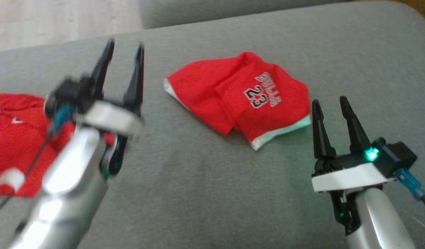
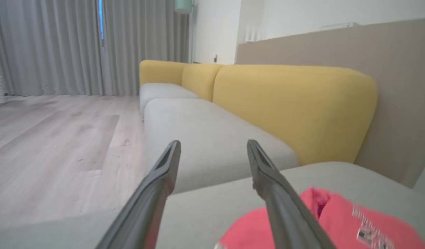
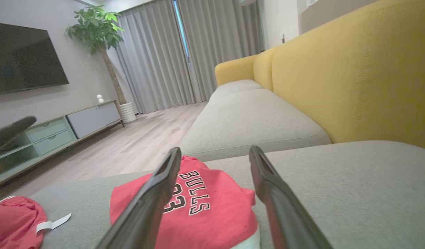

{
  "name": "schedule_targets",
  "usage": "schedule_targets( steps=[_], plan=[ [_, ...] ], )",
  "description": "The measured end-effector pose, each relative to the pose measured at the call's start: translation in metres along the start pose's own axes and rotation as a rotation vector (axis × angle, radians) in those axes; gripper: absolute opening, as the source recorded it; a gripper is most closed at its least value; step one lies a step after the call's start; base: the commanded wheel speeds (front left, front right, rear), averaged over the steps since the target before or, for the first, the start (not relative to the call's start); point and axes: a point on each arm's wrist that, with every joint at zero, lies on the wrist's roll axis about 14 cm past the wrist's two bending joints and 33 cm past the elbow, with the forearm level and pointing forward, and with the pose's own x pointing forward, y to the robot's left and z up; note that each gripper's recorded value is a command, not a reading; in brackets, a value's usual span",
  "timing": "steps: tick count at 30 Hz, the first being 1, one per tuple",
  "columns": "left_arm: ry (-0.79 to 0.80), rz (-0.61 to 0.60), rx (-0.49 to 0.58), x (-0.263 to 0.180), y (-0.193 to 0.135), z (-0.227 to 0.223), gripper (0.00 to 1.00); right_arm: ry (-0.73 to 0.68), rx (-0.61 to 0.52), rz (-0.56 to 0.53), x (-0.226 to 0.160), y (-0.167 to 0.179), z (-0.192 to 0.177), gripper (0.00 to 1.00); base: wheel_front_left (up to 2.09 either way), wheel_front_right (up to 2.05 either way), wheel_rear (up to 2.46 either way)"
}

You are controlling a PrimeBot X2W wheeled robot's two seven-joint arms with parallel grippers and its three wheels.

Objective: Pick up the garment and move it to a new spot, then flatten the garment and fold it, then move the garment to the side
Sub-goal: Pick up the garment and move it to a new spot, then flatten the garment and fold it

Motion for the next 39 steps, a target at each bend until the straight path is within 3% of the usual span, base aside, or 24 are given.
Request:
schedule_targets(
  steps=[6,13,26,39],
  plan=[
    [0.053,0.153,0.002,-0.080,0.036,-0.028,1.00,0.050,0.005,0.050,-0.005,0.019,-0.018,1.00,0.00,0.00,0.00],
    [0.061,0.294,-0.075,-0.146,0.032,-0.047,1.00,0.064,-0.008,0.092,-0.010,0.033,-0.021,1.00,0.00,0.00,0.00],
    [-0.046,0.287,-0.068,-0.150,0.024,-0.022,1.00,0.068,-0.030,0.148,-0.013,0.051,-0.021,1.00,0.00,0.00,0.00],
    [-0.011,0.337,-0.066,-0.169,0.031,-0.035,1.00,0.143,-0.053,0.209,-0.009,0.068,-0.047,1.00,0.00,0.00,0.00]
  ],
)
